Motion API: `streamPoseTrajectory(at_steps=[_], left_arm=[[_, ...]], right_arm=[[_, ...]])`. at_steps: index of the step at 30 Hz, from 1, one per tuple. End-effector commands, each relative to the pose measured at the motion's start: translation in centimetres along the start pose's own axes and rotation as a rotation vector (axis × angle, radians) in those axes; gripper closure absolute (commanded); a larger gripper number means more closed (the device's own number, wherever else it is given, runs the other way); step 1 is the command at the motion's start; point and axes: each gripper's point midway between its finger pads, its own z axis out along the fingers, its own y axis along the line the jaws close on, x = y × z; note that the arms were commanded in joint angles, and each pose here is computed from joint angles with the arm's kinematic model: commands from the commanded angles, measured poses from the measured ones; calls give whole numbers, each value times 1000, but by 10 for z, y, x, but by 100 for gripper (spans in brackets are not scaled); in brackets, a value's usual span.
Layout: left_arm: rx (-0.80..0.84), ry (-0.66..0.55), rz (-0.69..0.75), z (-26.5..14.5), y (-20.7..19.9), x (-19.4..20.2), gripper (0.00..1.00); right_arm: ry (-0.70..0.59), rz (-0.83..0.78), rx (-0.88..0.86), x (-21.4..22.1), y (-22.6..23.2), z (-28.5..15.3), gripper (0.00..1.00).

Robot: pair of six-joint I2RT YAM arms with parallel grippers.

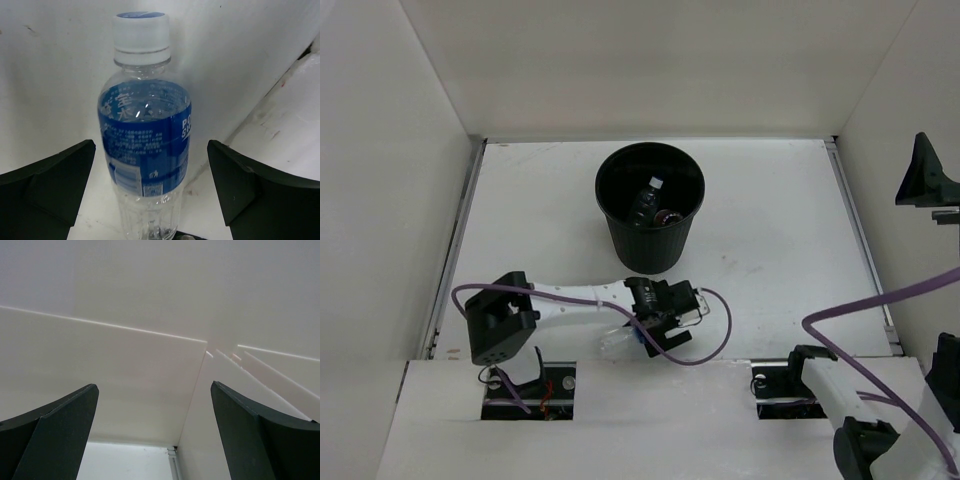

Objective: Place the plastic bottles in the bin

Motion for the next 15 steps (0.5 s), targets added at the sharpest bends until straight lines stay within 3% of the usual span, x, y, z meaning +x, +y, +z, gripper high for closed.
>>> streamPoseTrajectory(at_steps=[1, 3, 7, 9, 12, 15], left_arm=[[1, 4, 6, 13, -7, 2, 5], [5, 15, 18, 19, -10, 3, 13], [6, 11, 36, 24, -11, -13, 68], [3, -17, 38, 20, -8, -33, 85], [20, -104, 30, -3, -9, -76, 93], [85, -243, 24, -44, -19, -133, 95]], right_arm=[[-54, 26, -39, -20, 6, 1, 0], [-61, 30, -49, -22, 7, 2, 0], [-58, 39, -63, -18, 10, 8, 0], [-51, 35, -65, -11, 11, 13, 0], [-35, 29, -73, 2, 14, 21, 0], [-6, 24, -77, 26, 16, 35, 0]])
